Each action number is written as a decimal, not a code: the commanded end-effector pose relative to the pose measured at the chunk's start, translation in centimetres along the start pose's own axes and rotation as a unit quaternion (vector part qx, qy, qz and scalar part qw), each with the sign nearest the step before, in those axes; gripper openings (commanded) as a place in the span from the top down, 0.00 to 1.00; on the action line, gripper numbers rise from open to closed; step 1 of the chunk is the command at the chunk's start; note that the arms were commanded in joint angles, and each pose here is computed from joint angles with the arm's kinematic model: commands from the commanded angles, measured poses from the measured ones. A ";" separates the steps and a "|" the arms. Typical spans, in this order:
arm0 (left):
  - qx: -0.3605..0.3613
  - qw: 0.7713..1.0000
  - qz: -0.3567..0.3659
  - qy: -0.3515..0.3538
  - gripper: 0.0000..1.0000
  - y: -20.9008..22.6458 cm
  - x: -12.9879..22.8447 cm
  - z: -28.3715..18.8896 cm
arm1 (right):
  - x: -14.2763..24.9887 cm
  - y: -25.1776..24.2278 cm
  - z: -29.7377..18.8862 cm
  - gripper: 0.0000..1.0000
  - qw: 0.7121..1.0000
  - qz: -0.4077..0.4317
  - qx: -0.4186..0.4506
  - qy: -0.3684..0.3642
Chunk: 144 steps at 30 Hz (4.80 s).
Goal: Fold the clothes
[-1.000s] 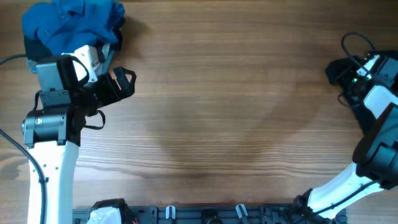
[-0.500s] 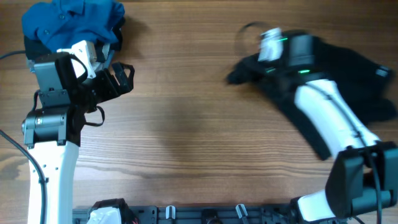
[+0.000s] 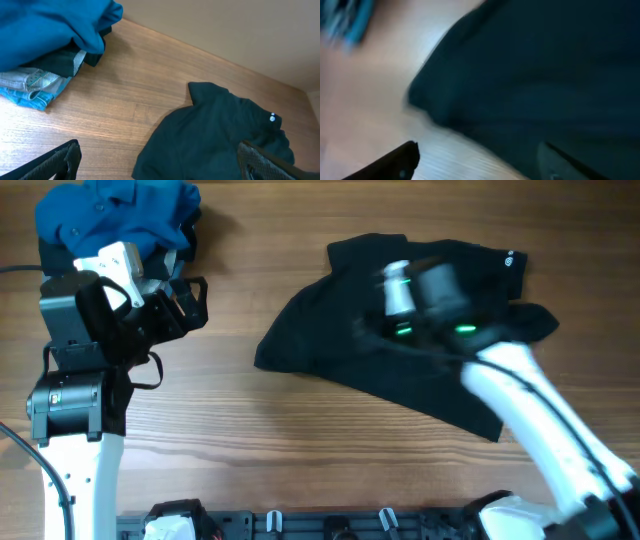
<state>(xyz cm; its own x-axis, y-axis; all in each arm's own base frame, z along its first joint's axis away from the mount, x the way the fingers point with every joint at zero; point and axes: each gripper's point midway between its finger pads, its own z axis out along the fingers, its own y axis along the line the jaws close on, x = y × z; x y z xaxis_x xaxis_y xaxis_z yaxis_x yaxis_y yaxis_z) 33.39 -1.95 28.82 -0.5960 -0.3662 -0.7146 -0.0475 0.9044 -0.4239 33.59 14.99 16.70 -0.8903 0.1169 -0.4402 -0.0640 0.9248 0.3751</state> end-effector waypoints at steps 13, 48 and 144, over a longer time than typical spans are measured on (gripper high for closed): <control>-0.006 0.999 -0.016 0.044 0.00 0.7 0.9 2.7 | 6.4 -24.8 -3.0 0.14 0.903 0.384 0.165 0.100; -0.003 0.996 -0.021 0.086 0.00 0.5 2.8 3.8 | 10.9 -37.5 -10.6 0.96 0.738 0.539 0.401 0.061; -0.078 0.972 0.023 0.222 0.38 2.9 10.2 13.7 | 10.6 -29.3 1.4 0.37 0.907 0.412 0.086 0.019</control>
<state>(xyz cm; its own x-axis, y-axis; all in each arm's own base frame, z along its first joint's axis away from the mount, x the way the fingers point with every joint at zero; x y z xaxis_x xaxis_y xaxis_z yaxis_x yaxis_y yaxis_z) 38.29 -5.28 12.09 -0.8851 -0.2287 -0.4052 -0.1425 0.9622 -0.2319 25.77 -12.29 0.37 -0.6025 0.7970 -0.0428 0.7484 0.5828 0.3167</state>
